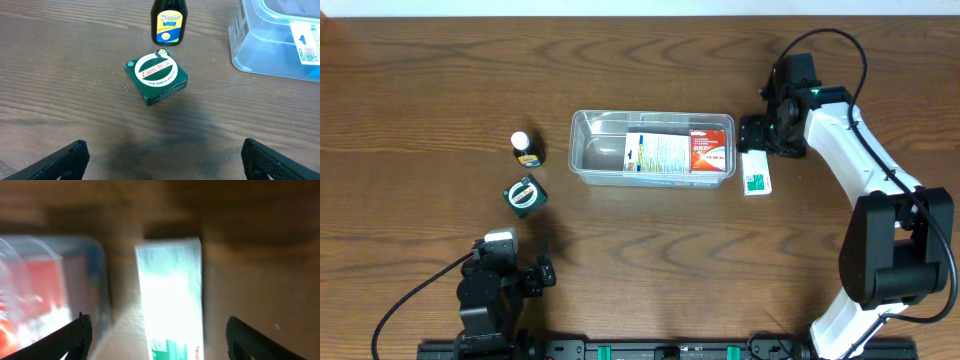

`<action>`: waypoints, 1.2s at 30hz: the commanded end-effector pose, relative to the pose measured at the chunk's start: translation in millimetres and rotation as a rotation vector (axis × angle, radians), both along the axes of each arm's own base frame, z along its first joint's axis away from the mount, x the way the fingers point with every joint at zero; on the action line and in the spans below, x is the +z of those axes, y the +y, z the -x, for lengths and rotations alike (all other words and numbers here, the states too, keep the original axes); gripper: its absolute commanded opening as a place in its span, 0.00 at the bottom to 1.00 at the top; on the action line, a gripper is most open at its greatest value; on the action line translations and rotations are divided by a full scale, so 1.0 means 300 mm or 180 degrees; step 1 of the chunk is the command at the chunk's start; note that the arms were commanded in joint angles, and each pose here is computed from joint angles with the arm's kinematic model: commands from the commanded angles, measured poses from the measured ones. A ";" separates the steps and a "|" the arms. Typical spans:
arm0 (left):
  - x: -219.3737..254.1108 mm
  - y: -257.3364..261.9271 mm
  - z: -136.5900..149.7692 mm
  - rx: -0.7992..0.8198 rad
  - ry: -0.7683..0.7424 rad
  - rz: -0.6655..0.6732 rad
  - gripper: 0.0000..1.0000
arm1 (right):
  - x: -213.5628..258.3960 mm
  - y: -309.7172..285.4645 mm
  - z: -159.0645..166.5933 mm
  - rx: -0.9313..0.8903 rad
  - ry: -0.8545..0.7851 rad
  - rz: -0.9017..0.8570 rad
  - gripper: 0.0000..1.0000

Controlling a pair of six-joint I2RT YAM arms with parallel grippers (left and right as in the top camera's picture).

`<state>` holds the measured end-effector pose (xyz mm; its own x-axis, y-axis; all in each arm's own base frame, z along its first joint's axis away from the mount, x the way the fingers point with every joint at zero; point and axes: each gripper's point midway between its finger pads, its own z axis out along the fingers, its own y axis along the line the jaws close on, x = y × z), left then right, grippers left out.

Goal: Pack container
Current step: 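Move the right gripper to the white-green box and grasp it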

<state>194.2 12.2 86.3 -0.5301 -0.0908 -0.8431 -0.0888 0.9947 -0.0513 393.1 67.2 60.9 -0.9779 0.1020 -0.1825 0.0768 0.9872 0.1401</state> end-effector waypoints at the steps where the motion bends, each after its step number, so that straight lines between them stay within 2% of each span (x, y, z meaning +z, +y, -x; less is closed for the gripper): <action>1: 0.004 -0.005 -0.001 -0.0028 -0.0015 0.0005 0.98 | -0.002 -0.041 0.019 0.0109 0.0044 0.0252 0.86; 7: 0.004 -0.005 -0.001 -0.0028 -0.0015 0.0005 0.98 | -0.029 -0.056 0.044 0.0229 0.0108 0.0312 0.97; 10: 0.004 -0.005 -0.001 -0.0028 -0.0015 0.0005 0.98 | -0.072 -0.054 0.060 0.0244 0.0119 0.0293 0.98; 19: 0.004 -0.005 -0.001 -0.0028 -0.0015 0.0005 0.98 | -0.169 -0.064 0.086 0.0214 0.0065 0.0265 0.97; 30: 0.004 -0.005 -0.001 -0.0028 -0.0015 0.0005 0.98 | -0.206 -0.229 0.095 -0.0200 0.0076 0.0416 0.87; 36: 0.004 -0.005 -0.001 -0.0028 -0.0015 0.0005 0.98 | -0.195 -0.218 0.046 0.0154 -0.0140 0.0486 0.88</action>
<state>194.2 12.1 86.3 -0.5301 -0.0906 -0.8431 -0.0884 0.9948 -0.0513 376.2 -1.3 0.2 -0.9700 0.1104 -0.2168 0.1094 0.9939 0.0164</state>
